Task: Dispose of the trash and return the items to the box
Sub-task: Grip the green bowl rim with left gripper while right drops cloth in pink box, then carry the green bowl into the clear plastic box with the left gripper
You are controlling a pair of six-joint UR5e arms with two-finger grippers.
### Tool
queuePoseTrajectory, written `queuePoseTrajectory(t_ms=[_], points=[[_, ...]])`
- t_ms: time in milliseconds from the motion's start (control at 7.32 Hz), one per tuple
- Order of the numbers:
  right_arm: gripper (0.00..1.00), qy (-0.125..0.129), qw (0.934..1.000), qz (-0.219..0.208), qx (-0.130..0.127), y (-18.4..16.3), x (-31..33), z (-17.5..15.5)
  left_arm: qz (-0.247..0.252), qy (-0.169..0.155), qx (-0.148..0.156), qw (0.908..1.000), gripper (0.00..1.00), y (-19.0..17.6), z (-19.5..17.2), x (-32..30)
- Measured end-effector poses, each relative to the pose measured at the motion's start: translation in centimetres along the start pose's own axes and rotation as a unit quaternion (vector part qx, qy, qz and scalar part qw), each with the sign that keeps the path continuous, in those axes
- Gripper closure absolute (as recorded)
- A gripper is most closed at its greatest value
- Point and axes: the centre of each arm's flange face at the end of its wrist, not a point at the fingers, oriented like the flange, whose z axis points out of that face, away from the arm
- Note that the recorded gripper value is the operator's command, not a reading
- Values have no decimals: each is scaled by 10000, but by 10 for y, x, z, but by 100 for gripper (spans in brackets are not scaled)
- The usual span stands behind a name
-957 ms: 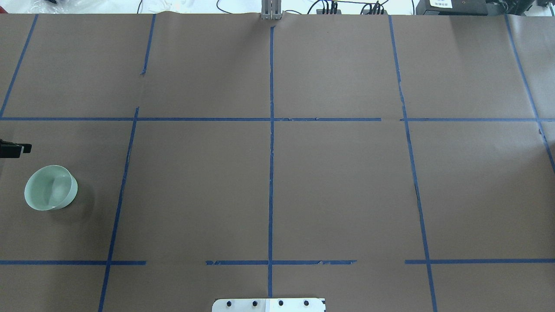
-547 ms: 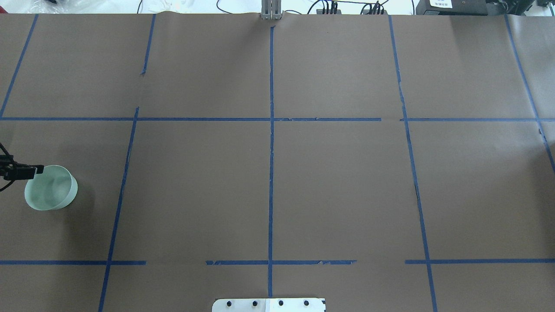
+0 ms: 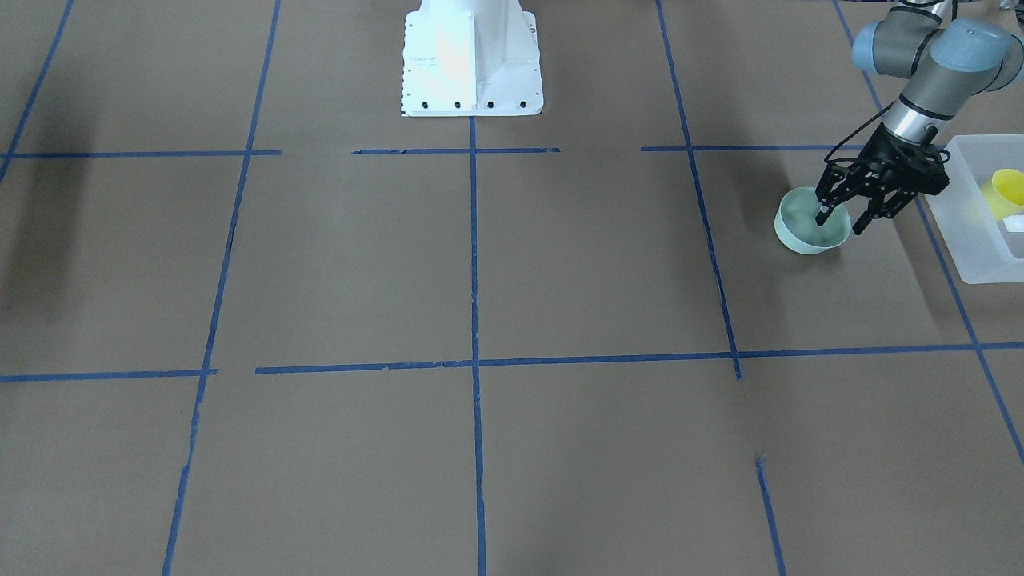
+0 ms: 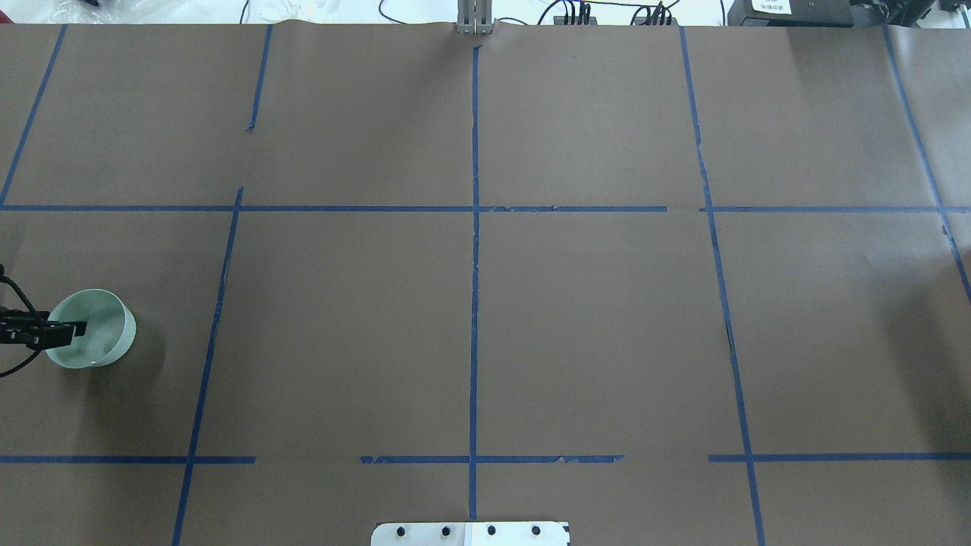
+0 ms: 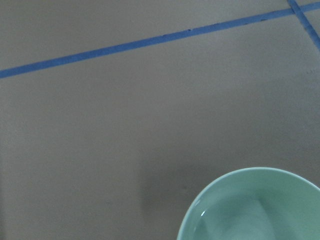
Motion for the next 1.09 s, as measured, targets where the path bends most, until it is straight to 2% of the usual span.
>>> queuePoseTrajectory(t_ms=[273,547,820,1094], points=[[0,31,10000,-66,11,3,-2,1,-9,122,33,9999,100,0,-3,6],[0,38,9998,-178,98,11,0,3,236,483,-157,9984,100,-7,-19,11],[0,25,9997,-213,126,16,1,5,738,676,-170,9948,100,-33,-66,-38],[0,4,9997,-200,120,17,2,6,1335,287,-119,9906,100,-54,-117,-110]])
